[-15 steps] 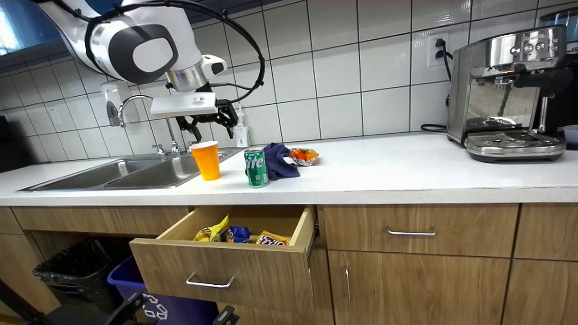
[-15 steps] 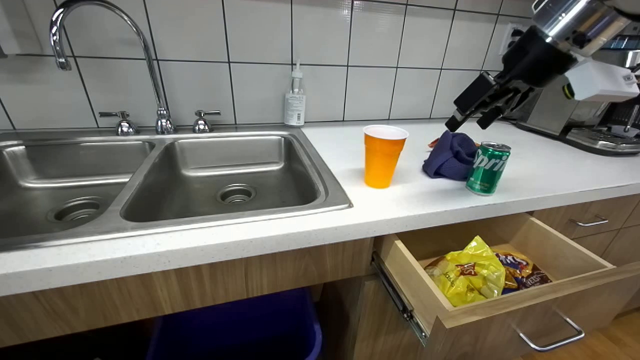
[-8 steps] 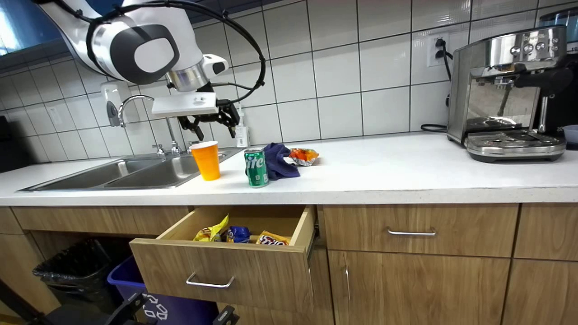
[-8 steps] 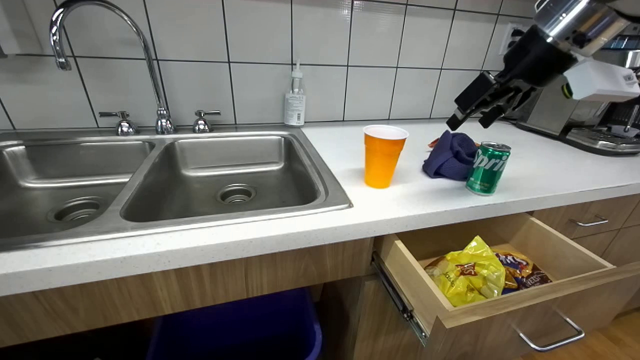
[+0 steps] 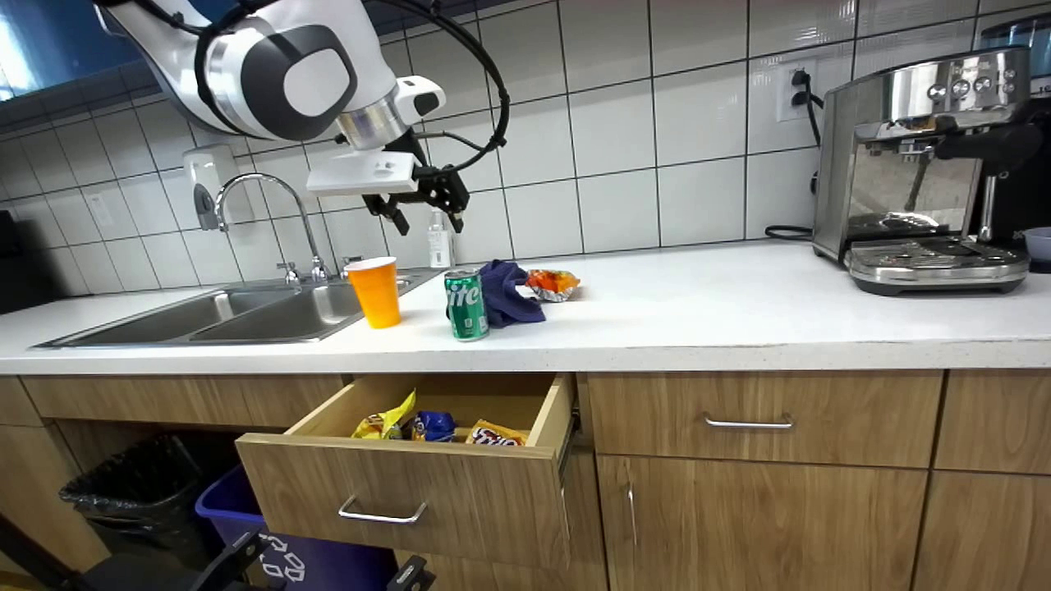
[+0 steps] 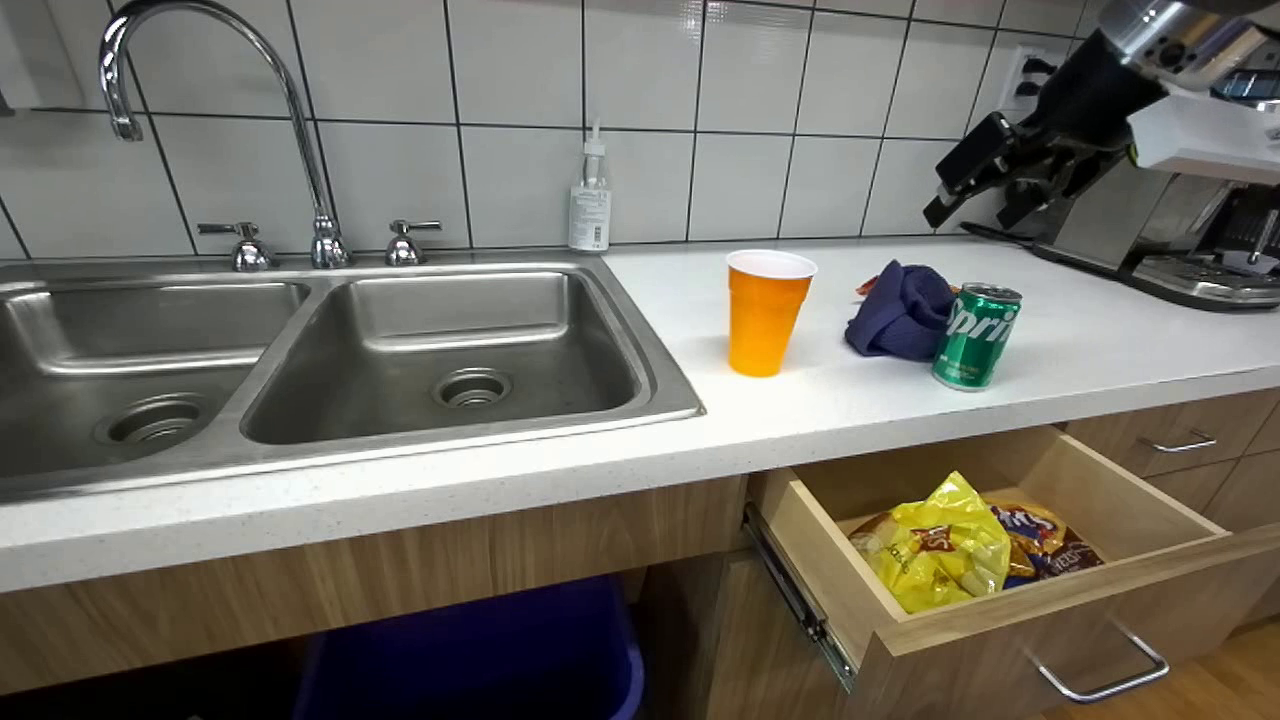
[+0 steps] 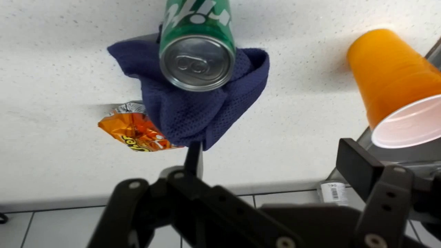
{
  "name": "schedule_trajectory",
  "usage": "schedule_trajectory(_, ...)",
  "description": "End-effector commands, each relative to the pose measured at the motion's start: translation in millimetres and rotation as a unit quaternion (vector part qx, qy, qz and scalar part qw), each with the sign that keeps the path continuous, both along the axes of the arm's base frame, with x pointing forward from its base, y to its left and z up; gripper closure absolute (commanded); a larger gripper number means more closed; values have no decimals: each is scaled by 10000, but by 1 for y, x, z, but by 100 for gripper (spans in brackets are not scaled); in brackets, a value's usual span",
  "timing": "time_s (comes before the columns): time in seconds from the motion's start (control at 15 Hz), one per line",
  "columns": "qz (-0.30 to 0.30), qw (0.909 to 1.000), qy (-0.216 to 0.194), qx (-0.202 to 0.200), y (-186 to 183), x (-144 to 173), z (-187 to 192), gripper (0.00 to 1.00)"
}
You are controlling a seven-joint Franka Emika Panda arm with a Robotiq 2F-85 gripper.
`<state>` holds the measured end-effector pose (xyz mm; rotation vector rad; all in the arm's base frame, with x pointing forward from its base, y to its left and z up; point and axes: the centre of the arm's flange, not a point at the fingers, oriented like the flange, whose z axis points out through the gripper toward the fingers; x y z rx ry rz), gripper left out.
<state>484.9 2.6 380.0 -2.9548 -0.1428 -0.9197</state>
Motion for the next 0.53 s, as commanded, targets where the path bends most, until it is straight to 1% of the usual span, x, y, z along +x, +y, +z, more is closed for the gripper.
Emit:
schedule_trajectory(0.0, -614, 9980, -94, 85, -9, 21, 12, 0)
schedule_trajectory(0.2, -1121, 9933, -106, 270, -23, 30, 14, 0)
schedule_trajectory(0.47, -1793, 9821, -122, 557, -38, 44, 19, 0)
